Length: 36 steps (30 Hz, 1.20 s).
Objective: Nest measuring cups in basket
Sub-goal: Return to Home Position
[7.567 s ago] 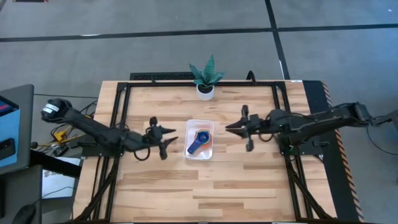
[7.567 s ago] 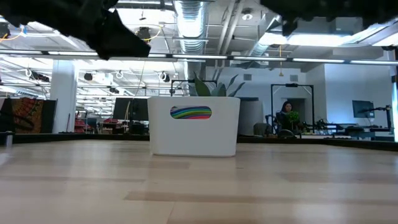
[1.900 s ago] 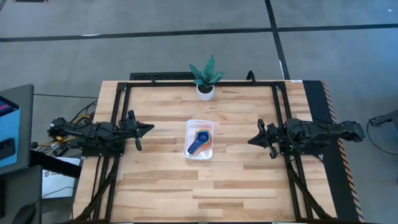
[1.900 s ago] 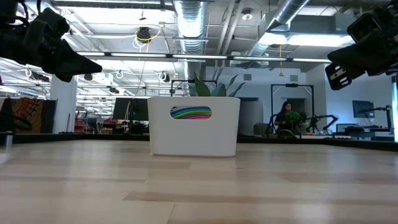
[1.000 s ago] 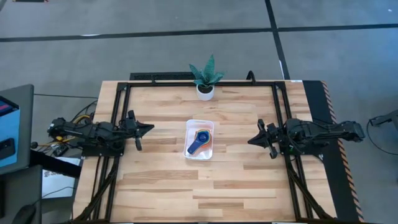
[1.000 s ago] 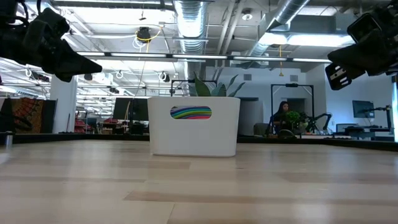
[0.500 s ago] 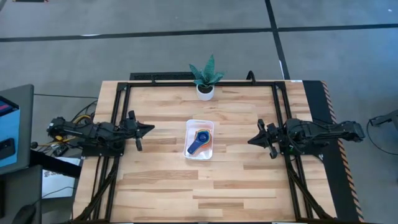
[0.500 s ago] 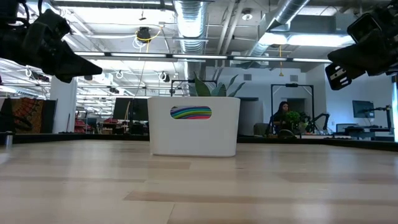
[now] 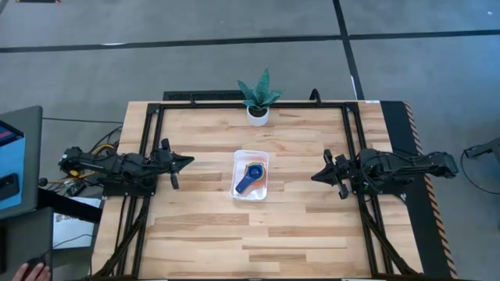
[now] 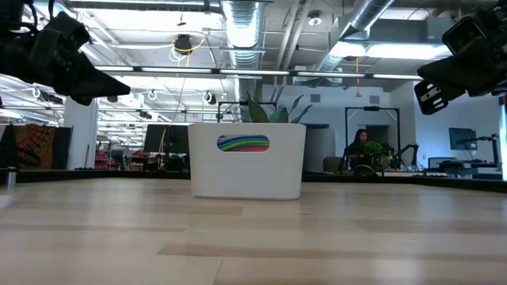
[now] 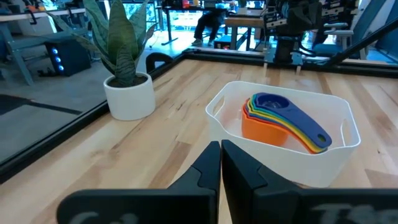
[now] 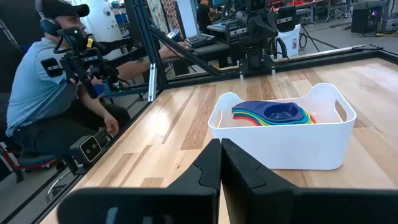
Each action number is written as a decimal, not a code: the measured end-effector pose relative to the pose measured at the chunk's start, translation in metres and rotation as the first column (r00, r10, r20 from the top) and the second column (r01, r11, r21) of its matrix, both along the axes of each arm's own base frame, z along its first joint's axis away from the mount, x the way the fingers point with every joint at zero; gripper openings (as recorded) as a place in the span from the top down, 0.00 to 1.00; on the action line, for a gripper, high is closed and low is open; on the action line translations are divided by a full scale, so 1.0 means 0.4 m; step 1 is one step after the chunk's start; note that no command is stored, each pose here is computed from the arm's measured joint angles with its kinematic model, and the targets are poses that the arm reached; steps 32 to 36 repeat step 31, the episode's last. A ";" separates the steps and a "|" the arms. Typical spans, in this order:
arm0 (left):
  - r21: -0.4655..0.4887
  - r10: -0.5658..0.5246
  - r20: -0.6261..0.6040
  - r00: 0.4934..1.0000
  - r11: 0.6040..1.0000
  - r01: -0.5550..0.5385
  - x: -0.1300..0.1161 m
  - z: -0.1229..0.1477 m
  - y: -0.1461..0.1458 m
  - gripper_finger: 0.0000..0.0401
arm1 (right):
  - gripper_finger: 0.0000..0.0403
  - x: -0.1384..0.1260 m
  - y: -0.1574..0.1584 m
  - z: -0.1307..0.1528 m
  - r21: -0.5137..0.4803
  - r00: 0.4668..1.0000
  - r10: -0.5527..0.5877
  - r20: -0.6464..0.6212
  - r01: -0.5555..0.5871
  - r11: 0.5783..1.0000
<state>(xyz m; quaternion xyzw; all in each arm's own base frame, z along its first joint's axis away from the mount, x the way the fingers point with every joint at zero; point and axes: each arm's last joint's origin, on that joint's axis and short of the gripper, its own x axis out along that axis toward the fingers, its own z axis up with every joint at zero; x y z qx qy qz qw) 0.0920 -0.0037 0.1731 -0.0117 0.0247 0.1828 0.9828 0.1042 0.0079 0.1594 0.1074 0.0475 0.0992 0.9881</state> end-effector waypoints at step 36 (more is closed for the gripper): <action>0.000 0.000 0.000 1.000 1.000 0.000 0.000 0.000 0.000 1.00 | 0.92 0.000 0.000 0.000 0.000 1.000 0.000 0.000 0.000 1.000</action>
